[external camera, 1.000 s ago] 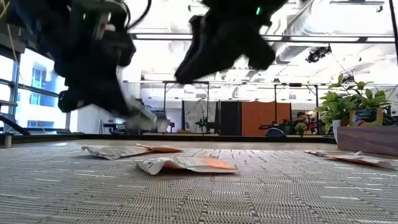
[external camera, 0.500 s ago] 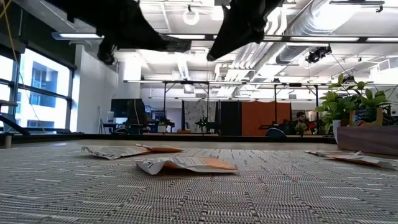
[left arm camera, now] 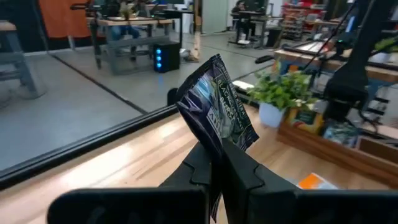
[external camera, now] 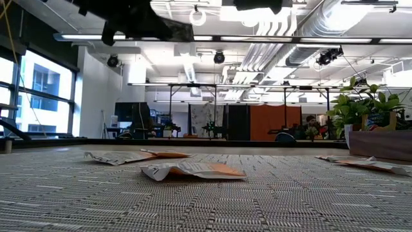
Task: Pick & Place Tea
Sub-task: Put the black tea bag into the middle section of the wooden organizer
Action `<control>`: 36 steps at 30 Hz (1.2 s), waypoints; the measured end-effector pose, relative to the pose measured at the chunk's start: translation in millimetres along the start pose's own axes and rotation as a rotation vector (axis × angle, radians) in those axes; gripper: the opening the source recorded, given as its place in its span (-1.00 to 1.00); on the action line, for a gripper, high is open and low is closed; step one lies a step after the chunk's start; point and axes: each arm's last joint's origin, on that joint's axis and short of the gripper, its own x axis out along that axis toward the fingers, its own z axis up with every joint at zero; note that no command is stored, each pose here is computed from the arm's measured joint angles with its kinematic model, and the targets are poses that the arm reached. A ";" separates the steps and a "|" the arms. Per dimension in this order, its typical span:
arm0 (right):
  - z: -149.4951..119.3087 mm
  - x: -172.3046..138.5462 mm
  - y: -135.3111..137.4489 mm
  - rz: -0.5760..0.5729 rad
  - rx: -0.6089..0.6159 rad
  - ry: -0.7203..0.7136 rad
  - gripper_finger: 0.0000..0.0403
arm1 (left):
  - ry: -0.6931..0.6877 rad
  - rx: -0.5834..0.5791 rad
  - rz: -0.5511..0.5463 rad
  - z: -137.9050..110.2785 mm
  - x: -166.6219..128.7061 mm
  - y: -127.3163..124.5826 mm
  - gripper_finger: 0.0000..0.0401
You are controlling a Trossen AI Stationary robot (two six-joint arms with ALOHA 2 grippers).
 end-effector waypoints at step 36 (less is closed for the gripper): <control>-120.5 59.9 -21.0 0.361 0.318 -0.373 -0.53 | -0.031 -0.093 -0.316 -9.8 78.0 12.1 -0.97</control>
